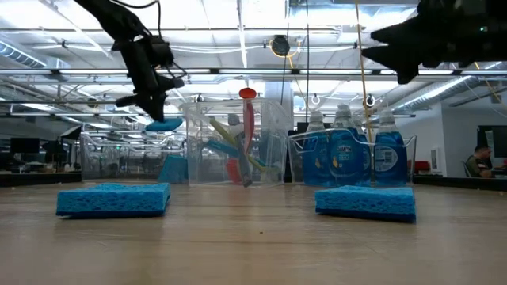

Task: Pick & Place Kitchen Sink Supplies
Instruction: Put the blue sponge into the left transparent bin

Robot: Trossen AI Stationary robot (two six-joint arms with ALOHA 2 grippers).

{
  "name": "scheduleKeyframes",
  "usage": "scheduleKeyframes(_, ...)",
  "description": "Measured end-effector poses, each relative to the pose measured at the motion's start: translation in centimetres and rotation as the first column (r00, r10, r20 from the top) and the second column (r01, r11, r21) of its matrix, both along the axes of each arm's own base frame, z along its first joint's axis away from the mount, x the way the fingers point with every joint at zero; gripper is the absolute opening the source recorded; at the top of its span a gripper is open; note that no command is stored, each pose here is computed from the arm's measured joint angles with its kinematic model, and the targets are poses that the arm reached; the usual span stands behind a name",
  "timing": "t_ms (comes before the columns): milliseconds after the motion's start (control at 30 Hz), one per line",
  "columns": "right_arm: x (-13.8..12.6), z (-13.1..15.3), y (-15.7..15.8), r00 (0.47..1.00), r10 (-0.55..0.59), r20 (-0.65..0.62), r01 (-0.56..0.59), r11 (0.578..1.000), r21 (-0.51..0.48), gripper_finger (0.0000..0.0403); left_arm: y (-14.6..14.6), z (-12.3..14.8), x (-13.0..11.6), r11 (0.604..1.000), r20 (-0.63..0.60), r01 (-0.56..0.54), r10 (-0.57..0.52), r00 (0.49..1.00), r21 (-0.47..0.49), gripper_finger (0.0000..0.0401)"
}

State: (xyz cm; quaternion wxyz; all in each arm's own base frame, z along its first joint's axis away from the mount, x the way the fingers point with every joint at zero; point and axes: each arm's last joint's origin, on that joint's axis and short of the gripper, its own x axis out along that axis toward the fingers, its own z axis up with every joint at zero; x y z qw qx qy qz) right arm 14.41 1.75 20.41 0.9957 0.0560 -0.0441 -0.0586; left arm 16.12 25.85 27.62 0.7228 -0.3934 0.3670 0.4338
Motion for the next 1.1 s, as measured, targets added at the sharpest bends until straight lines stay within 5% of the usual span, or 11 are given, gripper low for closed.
scheduleKeyframes(533,-0.7,1.1,-1.4,0.975,0.197,0.099,-0.203,0.977,0.058,0.0196,0.9,-1.0,-1.7,0.996,-0.017,-0.028,0.026,1.000,-0.090,0.0001)
scheduleKeyframes(1100,-2.1,2.3,-2.4,0.963,0.178,0.205,-0.184,0.983,0.011,0.0196,2.1,-5.9,1.3,0.975,-0.075,0.023,-0.040,0.996,-0.220,0.0001)
